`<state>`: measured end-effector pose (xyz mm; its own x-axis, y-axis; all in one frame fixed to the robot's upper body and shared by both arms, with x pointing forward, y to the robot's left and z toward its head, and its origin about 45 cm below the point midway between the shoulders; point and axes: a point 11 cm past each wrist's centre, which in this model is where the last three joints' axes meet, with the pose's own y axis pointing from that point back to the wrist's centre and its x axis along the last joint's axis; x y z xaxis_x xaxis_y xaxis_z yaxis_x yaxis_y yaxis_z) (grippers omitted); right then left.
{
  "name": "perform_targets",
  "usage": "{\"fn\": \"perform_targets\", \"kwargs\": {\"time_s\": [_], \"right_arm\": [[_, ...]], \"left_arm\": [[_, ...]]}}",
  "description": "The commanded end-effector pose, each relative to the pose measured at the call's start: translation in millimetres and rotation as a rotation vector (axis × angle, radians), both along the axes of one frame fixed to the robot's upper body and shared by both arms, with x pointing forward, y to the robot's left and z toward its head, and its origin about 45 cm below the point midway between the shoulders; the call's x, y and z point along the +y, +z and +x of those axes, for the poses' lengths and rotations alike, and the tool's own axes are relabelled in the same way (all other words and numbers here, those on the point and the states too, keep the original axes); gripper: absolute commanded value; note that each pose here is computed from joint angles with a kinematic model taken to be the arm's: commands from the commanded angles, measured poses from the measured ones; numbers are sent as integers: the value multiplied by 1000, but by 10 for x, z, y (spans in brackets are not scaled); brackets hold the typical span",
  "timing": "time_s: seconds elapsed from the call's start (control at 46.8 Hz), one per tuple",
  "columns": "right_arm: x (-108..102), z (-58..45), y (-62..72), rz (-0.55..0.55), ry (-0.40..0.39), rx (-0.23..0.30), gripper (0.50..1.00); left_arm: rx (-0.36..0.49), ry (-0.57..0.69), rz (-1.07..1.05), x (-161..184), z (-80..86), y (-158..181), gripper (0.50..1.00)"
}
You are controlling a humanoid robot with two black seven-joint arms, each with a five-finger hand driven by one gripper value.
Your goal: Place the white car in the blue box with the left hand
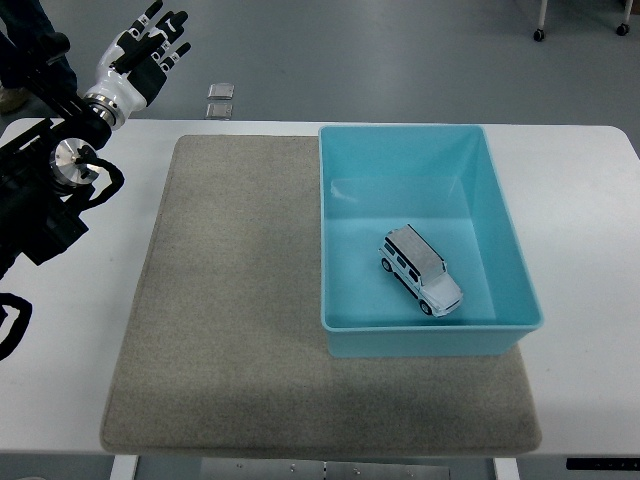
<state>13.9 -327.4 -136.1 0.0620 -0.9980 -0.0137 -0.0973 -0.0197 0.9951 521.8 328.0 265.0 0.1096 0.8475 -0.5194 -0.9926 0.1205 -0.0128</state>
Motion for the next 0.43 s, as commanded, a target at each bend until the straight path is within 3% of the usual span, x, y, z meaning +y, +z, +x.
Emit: {"fn": "perform_targets", "kwargs": {"time_s": [0.0,0.406], "right_arm": [[-20,2,1,-10,-2,-1,936],[-15,67,6,-8,10,-14,936]], "left_arm": [[0,-3,-1,-18,3,1,996],[0,-7,-3,-40,5,-4,996]]}}
